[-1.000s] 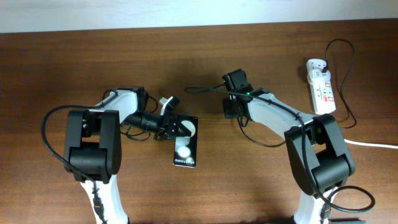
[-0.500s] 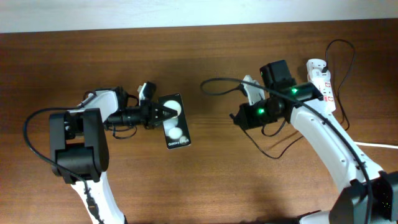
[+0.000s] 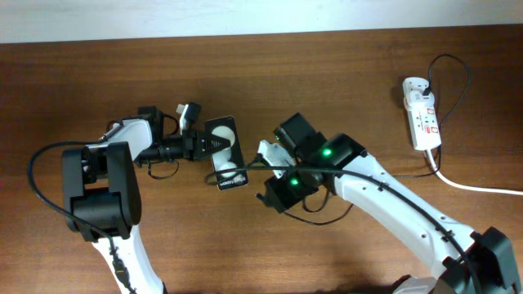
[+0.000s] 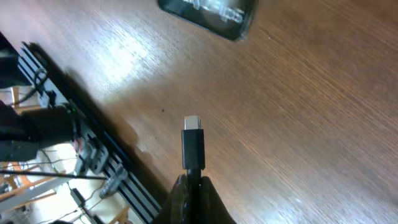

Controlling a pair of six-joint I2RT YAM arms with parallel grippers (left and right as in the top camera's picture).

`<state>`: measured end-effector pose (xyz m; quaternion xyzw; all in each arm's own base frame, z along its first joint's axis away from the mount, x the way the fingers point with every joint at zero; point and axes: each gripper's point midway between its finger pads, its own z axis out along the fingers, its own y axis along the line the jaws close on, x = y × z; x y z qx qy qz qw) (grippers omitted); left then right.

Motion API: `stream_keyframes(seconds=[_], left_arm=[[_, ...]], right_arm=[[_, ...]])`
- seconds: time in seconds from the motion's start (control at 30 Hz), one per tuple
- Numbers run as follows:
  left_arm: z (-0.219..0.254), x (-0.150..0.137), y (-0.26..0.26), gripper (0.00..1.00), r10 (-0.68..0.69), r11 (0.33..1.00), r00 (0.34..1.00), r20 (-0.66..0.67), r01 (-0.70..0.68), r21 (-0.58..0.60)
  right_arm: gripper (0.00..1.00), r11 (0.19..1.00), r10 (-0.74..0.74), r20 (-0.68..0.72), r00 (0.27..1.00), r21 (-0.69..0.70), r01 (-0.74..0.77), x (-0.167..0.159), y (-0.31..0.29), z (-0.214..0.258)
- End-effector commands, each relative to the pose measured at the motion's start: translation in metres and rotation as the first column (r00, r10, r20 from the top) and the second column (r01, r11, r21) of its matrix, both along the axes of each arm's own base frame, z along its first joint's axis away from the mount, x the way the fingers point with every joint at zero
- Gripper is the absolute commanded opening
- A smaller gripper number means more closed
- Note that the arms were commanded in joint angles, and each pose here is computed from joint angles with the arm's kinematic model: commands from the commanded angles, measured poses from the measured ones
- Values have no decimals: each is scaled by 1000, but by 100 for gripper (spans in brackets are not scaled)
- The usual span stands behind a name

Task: Plug charger to phone and switch on socket
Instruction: 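Align the USB-C plug under the phone's bottom port with the right gripper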

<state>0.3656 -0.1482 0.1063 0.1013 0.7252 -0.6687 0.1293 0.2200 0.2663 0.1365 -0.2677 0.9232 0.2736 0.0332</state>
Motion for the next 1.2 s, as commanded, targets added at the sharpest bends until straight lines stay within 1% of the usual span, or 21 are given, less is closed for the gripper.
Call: stream_keyframes(seconds=[0.0, 0.03, 0.1, 0.17, 0.2, 0.23, 0.27, 0.33, 0.4, 0.47, 0.53, 0.63, 0.7, 0.73, 0.77, 0.83, 0.93, 1.03, 1.1, 1.17], left_arm=[[21, 3, 1, 0, 14, 999, 1000, -20, -15, -50], [17, 0, 1, 0, 11, 1000, 999, -48, -12, -26], [18, -1, 1, 0, 11, 1000, 998, -56, -12, -27], [18, -1, 1, 0, 11, 999, 998, -56, -13, -32], [22, 0, 1, 0, 14, 999, 998, -67, -17, -52], [24, 0, 1, 0, 15, 998, 991, -135, -24, -65], [24, 0, 1, 0, 15, 997, 987, -162, -26, -66], [26, 1, 1, 0, 15, 996, 982, -187, -31, -84], [26, 1, 1, 0, 14, 996, 978, -207, -33, -84], [26, 1, 1, 2, 14, 996, 978, -207, -33, -84], [26, 1, 1, 0, 14, 996, 978, -207, -33, -84], [26, 1, 1, 0, 14, 996, 978, -208, -33, -85], [26, 1, 1, 0, 14, 996, 978, -209, -33, -85], [26, 1, 1, 1, 15, 996, 978, -210, -33, -85], [26, 1, 1, 2, 14, 996, 970, -242, -36, -86], [26, 1, 1, 2, 13, 996, 965, -261, -37, -86], [26, 1, 1, 6, 13, 996, 966, -259, -37, -86], [26, 2, 1, 2, 14, 996, 970, -241, -35, -86], [26, 2, 1, 0, 14, 996, 971, -240, -35, -86], [26, 3, 1, 0, 14, 996, 971, -237, -35, -86]], right_arm=[[4, 996, -87, 21, 996, -8, 87, 0, 15, 6], [4, 992, -119, 35, 992, -46, 121, -2, 16, 2], [4, 982, -149, 89, 985, -106, 158, -8, 23, -3], [4, 954, -230, 172, 958, -154, 257, -7, 27, -9], [4, 949, -249, 184, 951, -150, 277, -8, 30, -11], [4, 944, -286, 179, 941, -117, 309, -9, 39, -16], [4, 943, -299, 178, 937, -95, 319, -8, 44, -19], [4, 944, -313, 193, 930, -38, 326, -2, 53, -24], [4, 925, -373, 166, 913, -12, 380, -1, 55, -29], [4, 923, -381, 173, 908, 23, 383, 3, 60, -29], [4, 923, -385, 179, 906, 49, 382, 6, 64, -28], [4, 921, -387, 186, 903, 38, 387, 6, 61, -28], [4, 931, -366, 219, 905, 83, 356, 4, 58, -6], [4, 929, -371, 228, 900, 83, 362, 2, 52, 1], [4, 924, -379, 246, 892, 53, 377, -2, 38, 7], [4, 927, -362, 257, 896, -2, 375, -13, 29, -4], [4, 939, -323, 232, 918, -41, 341, -28, 32, -23], [4, 943, -315, 215, 925, -43, 331, -31, 33, -26], [4, 955, -288, 156, 945, -24, 295, -41, 41, -25], [4, 954, -293, 166, 942, -11, 299, -39, 43, -23]])
